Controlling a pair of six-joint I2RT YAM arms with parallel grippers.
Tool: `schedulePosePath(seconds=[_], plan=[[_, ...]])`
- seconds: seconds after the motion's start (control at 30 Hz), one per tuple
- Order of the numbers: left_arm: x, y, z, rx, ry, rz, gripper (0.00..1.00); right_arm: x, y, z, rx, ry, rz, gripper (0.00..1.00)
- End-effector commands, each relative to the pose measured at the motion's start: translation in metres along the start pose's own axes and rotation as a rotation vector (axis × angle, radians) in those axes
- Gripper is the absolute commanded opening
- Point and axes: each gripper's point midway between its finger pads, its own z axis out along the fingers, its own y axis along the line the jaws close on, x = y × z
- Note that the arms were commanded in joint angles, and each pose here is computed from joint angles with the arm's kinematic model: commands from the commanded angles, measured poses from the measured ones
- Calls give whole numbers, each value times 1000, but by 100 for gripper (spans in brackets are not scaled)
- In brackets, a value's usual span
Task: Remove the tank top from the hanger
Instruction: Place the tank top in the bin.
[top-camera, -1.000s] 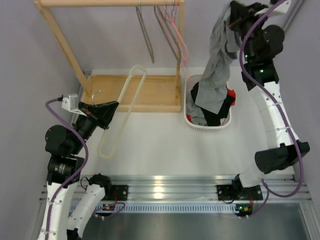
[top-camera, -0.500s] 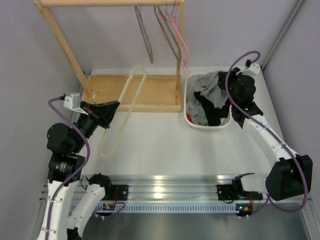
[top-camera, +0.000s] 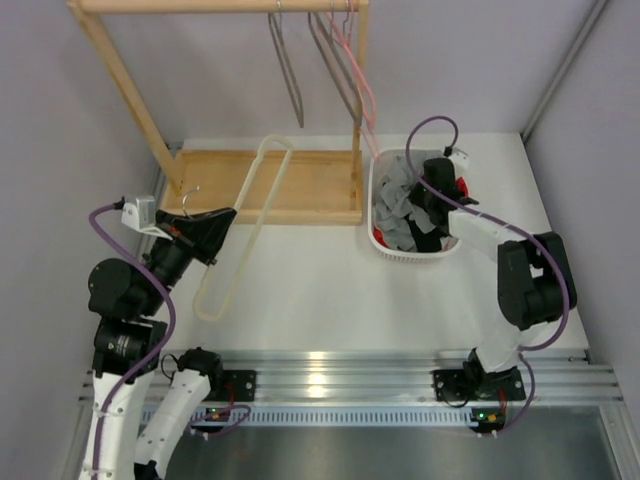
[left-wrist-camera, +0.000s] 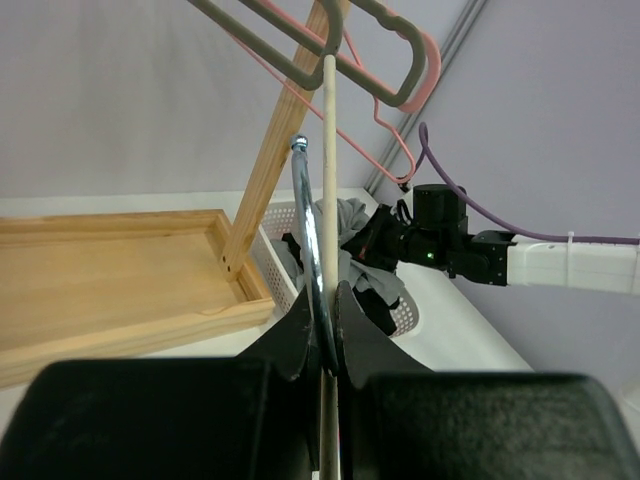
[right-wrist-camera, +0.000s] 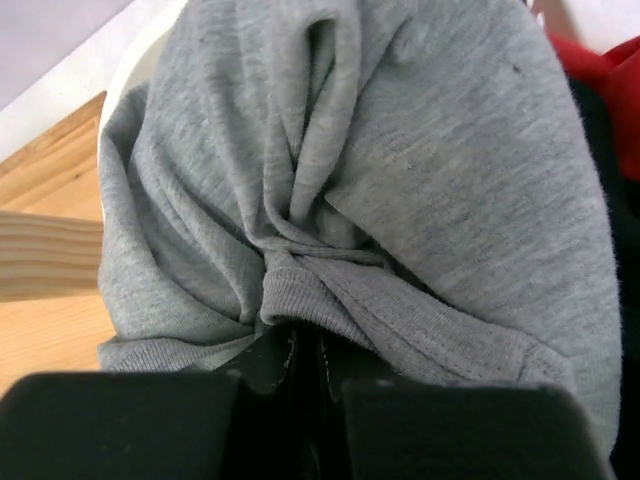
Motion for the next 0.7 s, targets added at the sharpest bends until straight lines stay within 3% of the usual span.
schedulePosePath(seconds=[0.0, 0.13, 0.2, 0.37, 0.47, 0.67], plan=[[-3, -5, 0, 30, -21, 13, 0, 81, -28, -4, 144, 195, -132, 0], [2, 5, 5, -6, -8, 1, 0, 87, -23, -5, 109, 230, -137, 0], [1, 14, 6, -55, -15, 9, 0, 67, -8, -14, 58, 191, -139, 2], [2, 42, 3, -214, 7, 22, 0, 7, 24, -47, -26, 49, -168, 32], [-1, 49, 7, -249, 9, 33, 0, -26, 39, -72, -66, -13, -186, 36], [12, 75, 40, -322, 86, -6, 0, -59, 59, -115, -150, -65, -195, 61]])
